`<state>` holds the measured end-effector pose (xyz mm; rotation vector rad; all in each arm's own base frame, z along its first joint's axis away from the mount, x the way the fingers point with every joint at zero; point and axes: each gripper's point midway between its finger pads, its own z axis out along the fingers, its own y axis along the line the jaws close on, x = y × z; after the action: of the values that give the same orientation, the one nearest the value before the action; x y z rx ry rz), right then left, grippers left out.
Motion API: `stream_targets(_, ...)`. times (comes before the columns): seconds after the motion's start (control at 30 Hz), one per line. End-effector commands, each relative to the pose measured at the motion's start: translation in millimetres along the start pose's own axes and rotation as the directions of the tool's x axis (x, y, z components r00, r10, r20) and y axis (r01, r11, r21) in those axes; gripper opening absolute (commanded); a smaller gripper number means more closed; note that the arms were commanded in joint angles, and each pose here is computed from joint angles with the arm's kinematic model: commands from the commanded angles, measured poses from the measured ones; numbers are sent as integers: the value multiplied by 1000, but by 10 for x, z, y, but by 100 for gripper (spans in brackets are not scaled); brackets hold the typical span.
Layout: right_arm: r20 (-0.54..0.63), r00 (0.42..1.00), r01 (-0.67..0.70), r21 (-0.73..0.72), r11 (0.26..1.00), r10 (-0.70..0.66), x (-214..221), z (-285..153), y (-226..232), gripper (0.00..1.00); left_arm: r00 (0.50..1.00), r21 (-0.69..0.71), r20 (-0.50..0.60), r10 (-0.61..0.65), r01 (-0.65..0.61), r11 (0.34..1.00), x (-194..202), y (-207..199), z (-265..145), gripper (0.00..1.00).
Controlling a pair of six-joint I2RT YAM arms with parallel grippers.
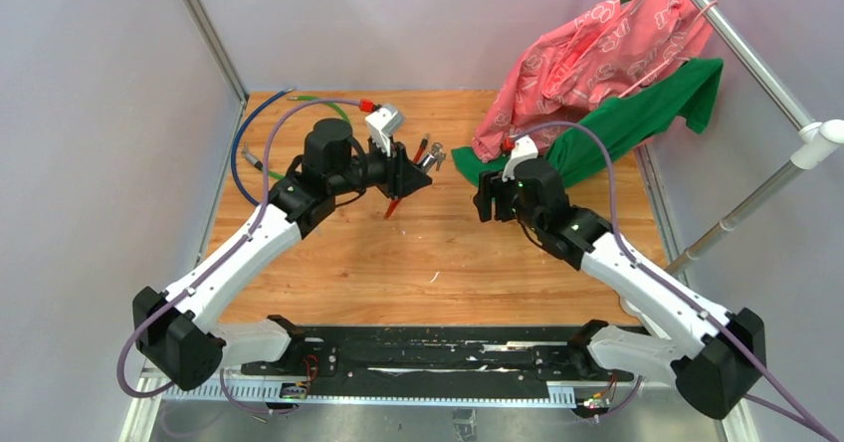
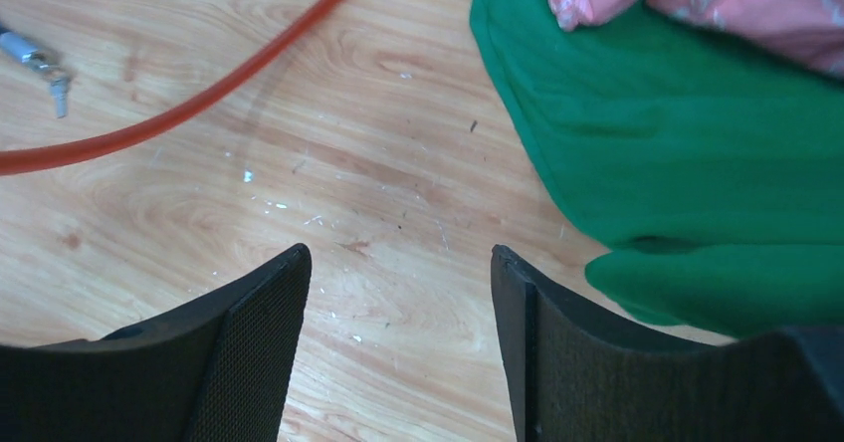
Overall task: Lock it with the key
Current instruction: Adjust the lock.
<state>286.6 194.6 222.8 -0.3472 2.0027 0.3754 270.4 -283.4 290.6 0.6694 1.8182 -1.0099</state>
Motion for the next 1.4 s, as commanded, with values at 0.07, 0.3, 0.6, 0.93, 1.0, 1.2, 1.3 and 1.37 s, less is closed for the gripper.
stream_targets(0.07, -50, 978, -188, 189, 964, 201, 203, 337, -195, 68, 999, 18, 25, 41, -42, 999, -328, -160, -139, 0)
stream_targets(0.3, -74, 855, -491, 210, 846, 514, 397, 771, 67, 67, 995, 32, 82, 58, -61, 998, -619, -252, -149, 0)
stream_targets(0.6, -75, 762, -572, 387, 723, 643, 433, 1194, 352, 68, 986, 49, 149, 75, -84, 995, -857, -331, -164, 0)
stream_targets(0.93, -141, 697, -602, 420, 680, 704, 625, 1720, 670, 68, 976, 71, 191, 109, -125, 990, -998, -434, -238, 0)
stream_targets(1.0, -149, 690, -605, 419, 677, 709, 623, 1782, 724, 68, 974, 75, 198, 112, -129, 989, -1016, -448, -247, 0)
stream_targets(1.2, -157, 702, -592, 414, 691, 695, 696, 1984, 851, 68, 974, 99, 212, 81, -103, 990, -1067, -499, -243, 0)
stream_targets(1.3, -166, 705, -586, 412, 698, 690, 735, 2115, 889, 68, 972, 107, 219, 82, -107, 988, -1101, -529, -264, 0)
stream_targets(1.37, -164, 738, -566, 378, 733, 654, 657, 2245, 931, 68, 969, 103, 227, 98, -124, 987, -1118, -536, -282, 0)
